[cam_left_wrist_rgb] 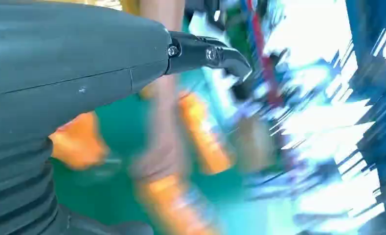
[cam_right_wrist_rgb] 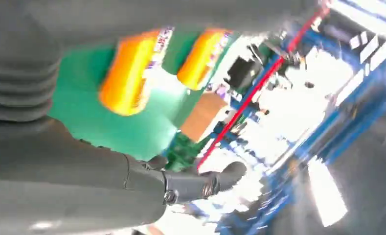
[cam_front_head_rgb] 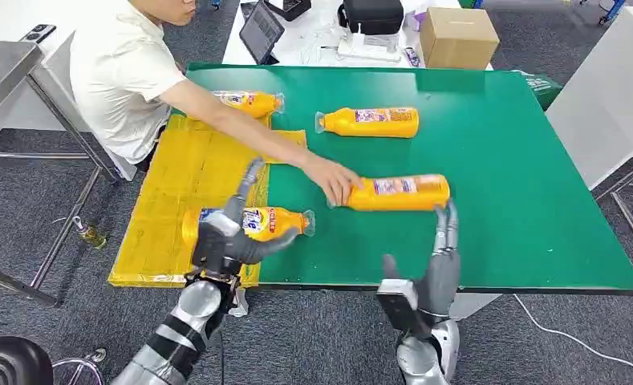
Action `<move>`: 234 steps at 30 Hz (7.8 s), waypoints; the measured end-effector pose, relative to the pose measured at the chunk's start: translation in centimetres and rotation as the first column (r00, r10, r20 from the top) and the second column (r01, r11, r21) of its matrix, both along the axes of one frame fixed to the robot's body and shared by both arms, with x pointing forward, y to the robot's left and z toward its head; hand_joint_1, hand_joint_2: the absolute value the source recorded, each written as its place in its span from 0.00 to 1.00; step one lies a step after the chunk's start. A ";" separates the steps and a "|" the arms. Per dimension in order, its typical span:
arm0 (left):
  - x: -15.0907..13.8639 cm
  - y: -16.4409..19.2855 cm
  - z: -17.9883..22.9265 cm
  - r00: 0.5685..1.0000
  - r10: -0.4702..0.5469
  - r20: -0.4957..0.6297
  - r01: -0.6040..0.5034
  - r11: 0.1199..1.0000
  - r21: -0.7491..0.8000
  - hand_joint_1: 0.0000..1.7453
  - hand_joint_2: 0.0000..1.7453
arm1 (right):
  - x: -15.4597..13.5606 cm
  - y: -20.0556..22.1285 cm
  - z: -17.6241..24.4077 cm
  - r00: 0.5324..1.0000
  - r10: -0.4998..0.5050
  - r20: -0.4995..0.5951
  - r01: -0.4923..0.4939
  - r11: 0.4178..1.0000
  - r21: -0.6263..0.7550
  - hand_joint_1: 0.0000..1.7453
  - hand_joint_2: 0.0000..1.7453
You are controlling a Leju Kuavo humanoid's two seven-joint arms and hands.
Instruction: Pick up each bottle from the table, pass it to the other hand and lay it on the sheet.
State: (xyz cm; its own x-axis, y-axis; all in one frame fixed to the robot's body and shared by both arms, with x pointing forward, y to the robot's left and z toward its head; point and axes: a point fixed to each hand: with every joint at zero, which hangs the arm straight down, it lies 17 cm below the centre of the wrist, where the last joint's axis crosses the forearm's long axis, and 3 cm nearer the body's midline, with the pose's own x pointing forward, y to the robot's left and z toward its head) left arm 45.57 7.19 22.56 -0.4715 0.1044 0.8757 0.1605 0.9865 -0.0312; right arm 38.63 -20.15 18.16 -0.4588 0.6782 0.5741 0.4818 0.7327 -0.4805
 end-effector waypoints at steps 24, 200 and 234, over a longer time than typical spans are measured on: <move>-7.2 6.3 6.9 0.977 0.135 0.164 -0.076 0.944 -0.321 0.00 1.00 | 5.7 -10.0 -11.1 0.935 -0.229 -0.272 0.059 0.855 -0.515 0.00 1.00; -4.4 1.1 1.6 0.890 0.244 0.385 -0.406 0.808 0.427 1.00 1.00 | -4.3 -6.9 12.1 0.944 -0.139 0.300 -0.020 0.882 0.471 0.00 0.00; 6.1 4.9 -15.7 0.960 0.269 -0.071 -0.059 0.447 0.893 0.00 1.00 | -1.3 -7.7 3.0 0.992 -0.107 0.064 0.054 0.830 0.555 0.00 0.00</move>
